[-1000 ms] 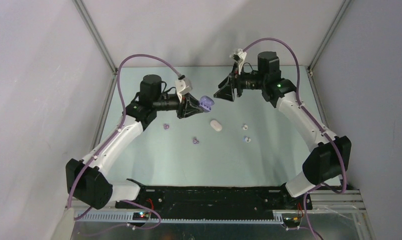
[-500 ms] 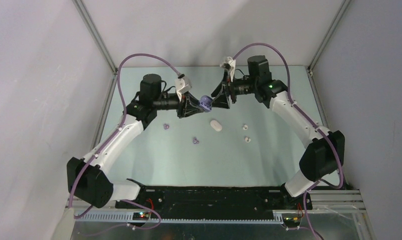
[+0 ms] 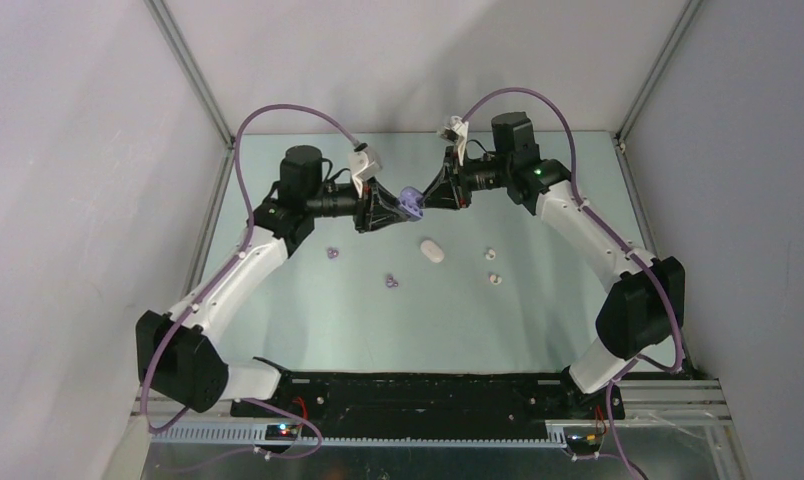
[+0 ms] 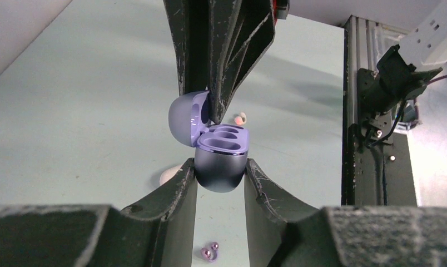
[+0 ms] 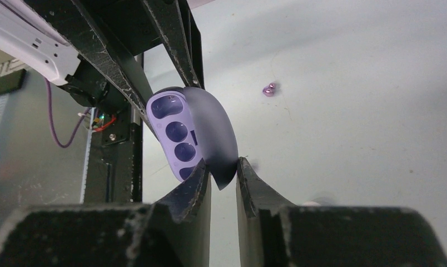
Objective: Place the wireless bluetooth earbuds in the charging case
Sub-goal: Open the charging case.
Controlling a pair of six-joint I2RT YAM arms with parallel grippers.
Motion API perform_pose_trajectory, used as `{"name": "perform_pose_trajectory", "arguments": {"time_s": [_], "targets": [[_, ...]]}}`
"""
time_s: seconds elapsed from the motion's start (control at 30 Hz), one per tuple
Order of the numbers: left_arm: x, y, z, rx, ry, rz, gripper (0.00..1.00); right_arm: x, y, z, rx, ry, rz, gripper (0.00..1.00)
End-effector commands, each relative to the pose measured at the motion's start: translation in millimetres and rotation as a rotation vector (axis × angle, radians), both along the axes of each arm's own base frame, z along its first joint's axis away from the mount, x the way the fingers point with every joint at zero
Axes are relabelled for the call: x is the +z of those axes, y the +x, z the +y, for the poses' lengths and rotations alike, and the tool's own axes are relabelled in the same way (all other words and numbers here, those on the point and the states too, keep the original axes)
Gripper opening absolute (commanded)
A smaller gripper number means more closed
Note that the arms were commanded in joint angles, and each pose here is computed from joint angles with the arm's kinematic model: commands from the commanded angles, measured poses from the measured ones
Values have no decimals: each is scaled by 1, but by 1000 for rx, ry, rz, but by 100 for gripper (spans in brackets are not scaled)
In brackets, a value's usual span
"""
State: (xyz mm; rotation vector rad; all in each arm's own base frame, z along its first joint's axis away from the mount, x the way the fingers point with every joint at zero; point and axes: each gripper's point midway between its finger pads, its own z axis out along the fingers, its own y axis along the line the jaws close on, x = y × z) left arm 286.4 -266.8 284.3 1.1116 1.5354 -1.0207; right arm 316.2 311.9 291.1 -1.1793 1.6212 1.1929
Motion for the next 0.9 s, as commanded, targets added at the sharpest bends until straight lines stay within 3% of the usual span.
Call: {"name": "perform_pose_trajectory", "arguments": {"time_s": [0.0,0.27,0.73,0.87], "targets": [[15,9,-3,18,-30,-17,36,26,-6,8,40,41,-67,16],[14,9,-3,18,-29,-12,52,27,-2,8,19,41,-66,13],[13,14,-7,24,-23,74,55,27,5,7,-31,11,-127,13],[13,13,-7,21,-23,81,51,26,7,7,-41,5,-137,13]]}}
